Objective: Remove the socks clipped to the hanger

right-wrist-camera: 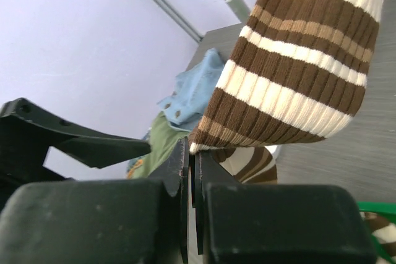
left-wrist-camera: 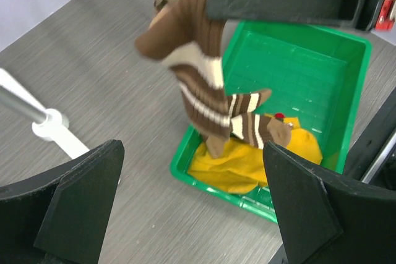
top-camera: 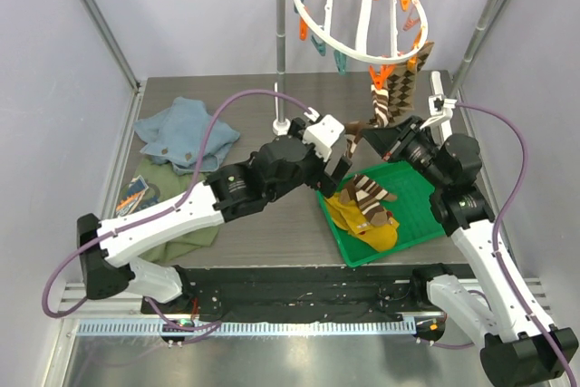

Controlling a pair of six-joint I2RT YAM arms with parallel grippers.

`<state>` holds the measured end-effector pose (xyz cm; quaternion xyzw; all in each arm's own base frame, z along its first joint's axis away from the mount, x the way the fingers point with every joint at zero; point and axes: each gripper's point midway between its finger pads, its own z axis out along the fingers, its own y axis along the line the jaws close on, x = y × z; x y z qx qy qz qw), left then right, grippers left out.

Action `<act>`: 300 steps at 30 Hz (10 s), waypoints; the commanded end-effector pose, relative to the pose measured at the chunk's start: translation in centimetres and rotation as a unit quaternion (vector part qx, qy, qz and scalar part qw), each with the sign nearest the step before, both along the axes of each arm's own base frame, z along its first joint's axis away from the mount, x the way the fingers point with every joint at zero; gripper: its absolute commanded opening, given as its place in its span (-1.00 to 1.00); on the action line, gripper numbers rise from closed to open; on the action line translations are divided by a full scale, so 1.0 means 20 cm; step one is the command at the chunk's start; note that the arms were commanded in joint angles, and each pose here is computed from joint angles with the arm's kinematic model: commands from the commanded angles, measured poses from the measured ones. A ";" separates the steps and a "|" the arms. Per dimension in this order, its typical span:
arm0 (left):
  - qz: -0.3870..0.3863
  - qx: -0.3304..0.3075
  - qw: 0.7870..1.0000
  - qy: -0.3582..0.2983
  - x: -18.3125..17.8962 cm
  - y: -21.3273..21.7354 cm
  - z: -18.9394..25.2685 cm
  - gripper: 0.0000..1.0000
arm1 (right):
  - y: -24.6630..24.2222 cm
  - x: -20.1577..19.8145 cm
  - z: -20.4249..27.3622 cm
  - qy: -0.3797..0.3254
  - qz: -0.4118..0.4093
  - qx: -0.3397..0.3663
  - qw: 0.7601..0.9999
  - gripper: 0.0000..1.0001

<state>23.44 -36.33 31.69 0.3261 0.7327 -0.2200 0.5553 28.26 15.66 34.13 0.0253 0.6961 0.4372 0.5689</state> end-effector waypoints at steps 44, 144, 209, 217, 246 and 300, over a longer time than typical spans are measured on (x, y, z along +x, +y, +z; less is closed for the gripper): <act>-0.041 -0.097 0.992 0.070 0.02 -0.36 -0.16 -1.00 | -0.40 0.16 0.52 -0.009 -0.240 -0.066 0.968 0.29; -0.204 -0.250 0.902 0.287 -0.25 0.01 0.32 -0.99 | -0.05 0.40 0.43 -0.236 0.201 0.182 0.933 0.71; -0.176 -0.246 0.892 0.337 -0.14 0.00 0.13 -0.99 | 0.02 0.35 0.55 -0.283 0.194 0.224 0.912 -0.98; -0.173 -0.244 0.894 0.333 -0.15 0.01 0.14 -1.00 | 0.02 0.35 0.53 -0.271 0.193 0.226 0.916 -0.94; -0.184 -0.250 0.888 0.338 -0.15 0.05 0.26 -1.00 | 0.06 0.25 0.59 -0.329 0.255 0.113 0.902 0.53; -0.076 -0.200 0.956 0.202 0.05 0.02 0.08 -1.00 | -0.43 0.29 0.26 0.052 -0.164 0.007 0.985 0.78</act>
